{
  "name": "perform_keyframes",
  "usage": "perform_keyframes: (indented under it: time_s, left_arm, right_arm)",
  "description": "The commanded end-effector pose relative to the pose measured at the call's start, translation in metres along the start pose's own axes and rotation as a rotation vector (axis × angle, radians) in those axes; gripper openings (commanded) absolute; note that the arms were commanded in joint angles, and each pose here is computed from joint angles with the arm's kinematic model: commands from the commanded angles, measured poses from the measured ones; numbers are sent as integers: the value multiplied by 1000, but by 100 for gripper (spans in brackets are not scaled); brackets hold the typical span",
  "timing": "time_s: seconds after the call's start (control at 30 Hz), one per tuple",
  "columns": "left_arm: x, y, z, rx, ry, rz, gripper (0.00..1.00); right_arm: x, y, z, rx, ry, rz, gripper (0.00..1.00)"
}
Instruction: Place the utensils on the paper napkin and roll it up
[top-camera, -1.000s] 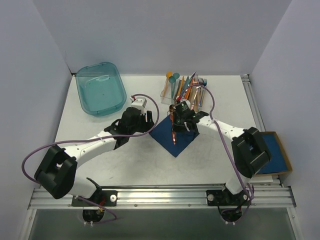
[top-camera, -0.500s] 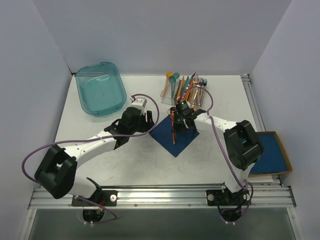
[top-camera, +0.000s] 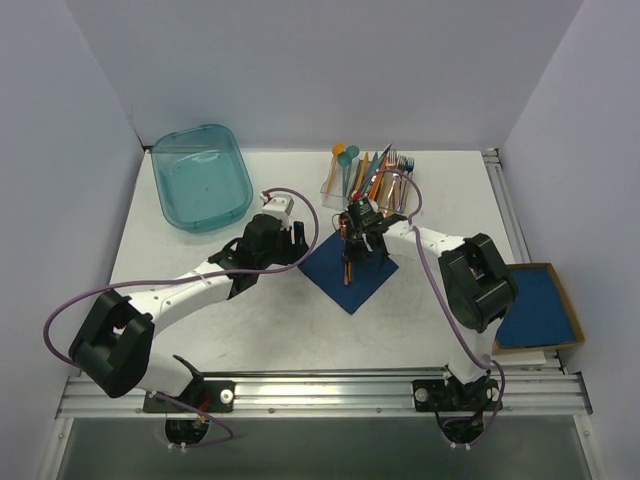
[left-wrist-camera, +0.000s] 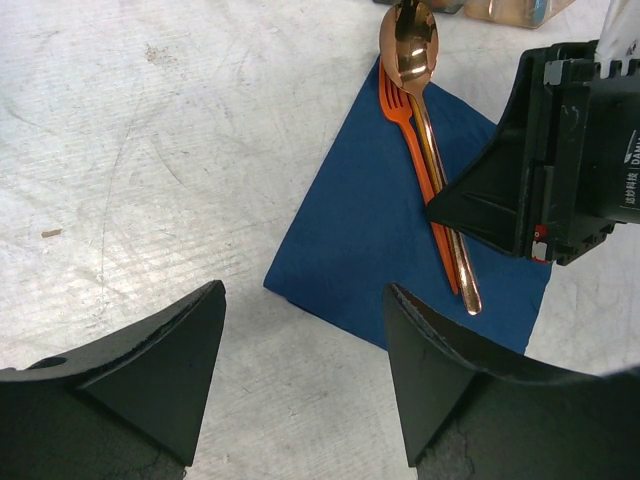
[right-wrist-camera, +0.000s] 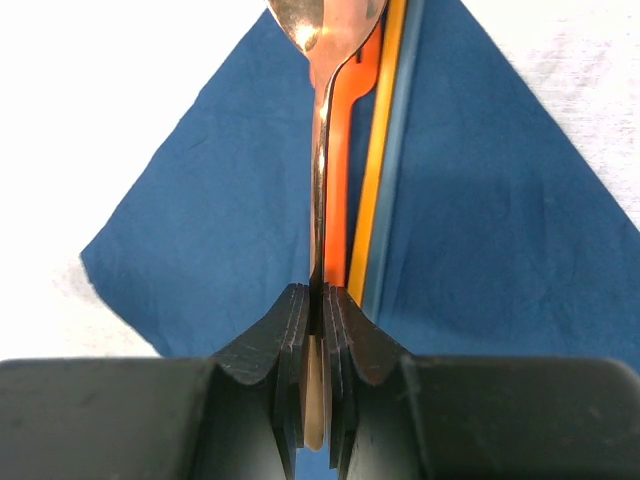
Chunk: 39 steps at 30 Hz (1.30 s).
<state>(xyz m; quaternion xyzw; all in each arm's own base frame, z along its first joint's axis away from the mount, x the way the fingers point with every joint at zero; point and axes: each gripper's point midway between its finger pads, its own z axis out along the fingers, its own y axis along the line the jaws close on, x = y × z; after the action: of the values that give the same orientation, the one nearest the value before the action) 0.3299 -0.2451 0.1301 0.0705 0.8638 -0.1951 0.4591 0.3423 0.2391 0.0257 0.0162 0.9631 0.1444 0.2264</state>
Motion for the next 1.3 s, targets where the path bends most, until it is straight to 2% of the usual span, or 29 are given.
perform_keyframes:
  time_s: [0.0,0.33,0.57,0.7,0.77,1.03,1.27]
  left_arm:
    - [-12,-6,-2,18,-40,5,73]
    - [-12,-5,-3,18,-40,5,73]
    - [-14,-5,-4,16,-46,5,73]
    - [-13,-6,-3,22,-42,5,73]
    - [-12,-7,-2,26,-38,5,73]
    - [-14,-7,-5,28,-46,2,73]
    - [-14,-5,-5,21,-50,2,73]
  right_arm:
    - [-7,-5,-1,33,-4,0,8]
    - [-9,-10,-4,60,-11,-10,19]
    - [-12,-10,-11,68,-18,-14,20]
    - [-23,-13,-35,70,-75,-11,20]
    - [-26,-31,-40,132,-91,-3,19]
    - [-10,-72,-41,216,-90,13,1]
    - [10,-85,-23,235,-68,23,0]
